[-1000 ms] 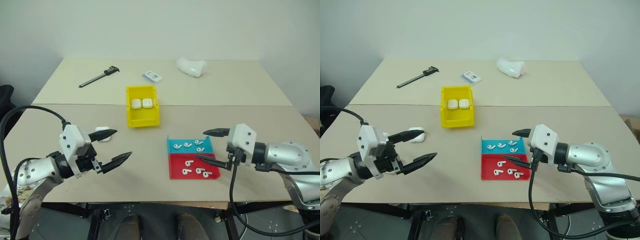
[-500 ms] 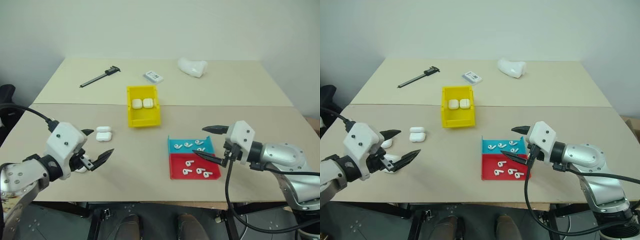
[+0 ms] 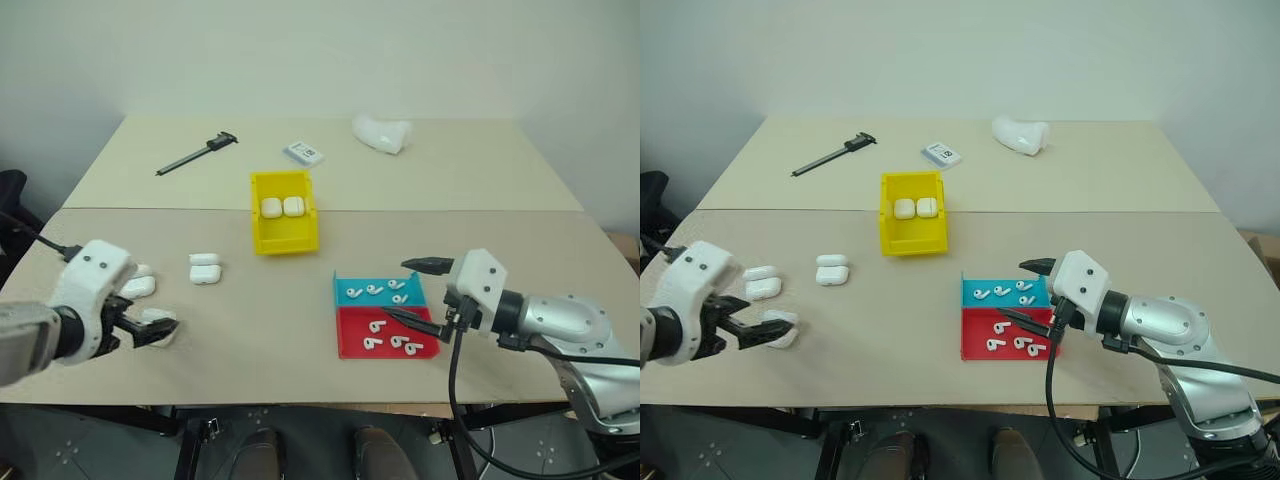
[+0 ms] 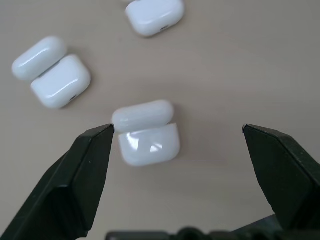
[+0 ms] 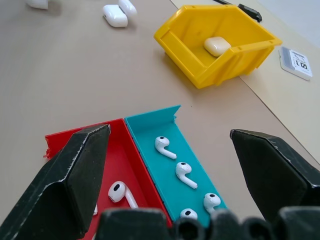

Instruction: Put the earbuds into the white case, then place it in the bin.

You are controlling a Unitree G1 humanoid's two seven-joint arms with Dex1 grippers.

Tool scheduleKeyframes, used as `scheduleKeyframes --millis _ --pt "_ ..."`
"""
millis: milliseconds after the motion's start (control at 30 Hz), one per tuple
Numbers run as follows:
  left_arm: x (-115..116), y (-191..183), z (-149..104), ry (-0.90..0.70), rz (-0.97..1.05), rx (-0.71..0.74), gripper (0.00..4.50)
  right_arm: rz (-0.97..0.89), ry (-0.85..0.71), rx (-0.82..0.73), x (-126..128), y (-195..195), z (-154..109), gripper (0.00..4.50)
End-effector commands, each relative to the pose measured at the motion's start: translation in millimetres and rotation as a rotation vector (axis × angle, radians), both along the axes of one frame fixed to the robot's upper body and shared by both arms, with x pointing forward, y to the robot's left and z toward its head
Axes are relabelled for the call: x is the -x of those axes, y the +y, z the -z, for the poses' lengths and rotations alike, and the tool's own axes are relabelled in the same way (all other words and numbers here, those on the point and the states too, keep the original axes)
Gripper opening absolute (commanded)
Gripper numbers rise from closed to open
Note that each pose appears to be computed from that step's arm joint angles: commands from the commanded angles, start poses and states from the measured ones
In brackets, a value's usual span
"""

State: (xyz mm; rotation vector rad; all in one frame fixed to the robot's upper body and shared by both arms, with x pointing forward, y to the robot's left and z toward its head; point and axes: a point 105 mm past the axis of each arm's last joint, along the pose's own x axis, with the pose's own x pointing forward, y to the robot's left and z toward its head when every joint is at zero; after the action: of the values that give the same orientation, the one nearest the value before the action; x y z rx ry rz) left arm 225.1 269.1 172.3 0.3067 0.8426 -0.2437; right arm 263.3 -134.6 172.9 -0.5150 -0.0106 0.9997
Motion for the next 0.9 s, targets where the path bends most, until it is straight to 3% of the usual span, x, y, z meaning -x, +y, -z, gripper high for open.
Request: scheduleKeyframes --millis 33,667,900 --pt "2.5 6.9 9.3 0.088 -0.047 -0.002 4.49 -0.009 -0.026 -0.023 4.0 3.2 -10.1 4.45" --pt "-37.6 5.5 57.9 0.212 -0.201 -0.005 4.49 0.015 0.007 -0.006 16.3 -1.5 -13.3 4.45" --pt "-37.6 2.8 65.9 0.250 -0.203 0.000 4.49 0.017 0.009 0.000 17.8 -1.7 -15.0 4.45"
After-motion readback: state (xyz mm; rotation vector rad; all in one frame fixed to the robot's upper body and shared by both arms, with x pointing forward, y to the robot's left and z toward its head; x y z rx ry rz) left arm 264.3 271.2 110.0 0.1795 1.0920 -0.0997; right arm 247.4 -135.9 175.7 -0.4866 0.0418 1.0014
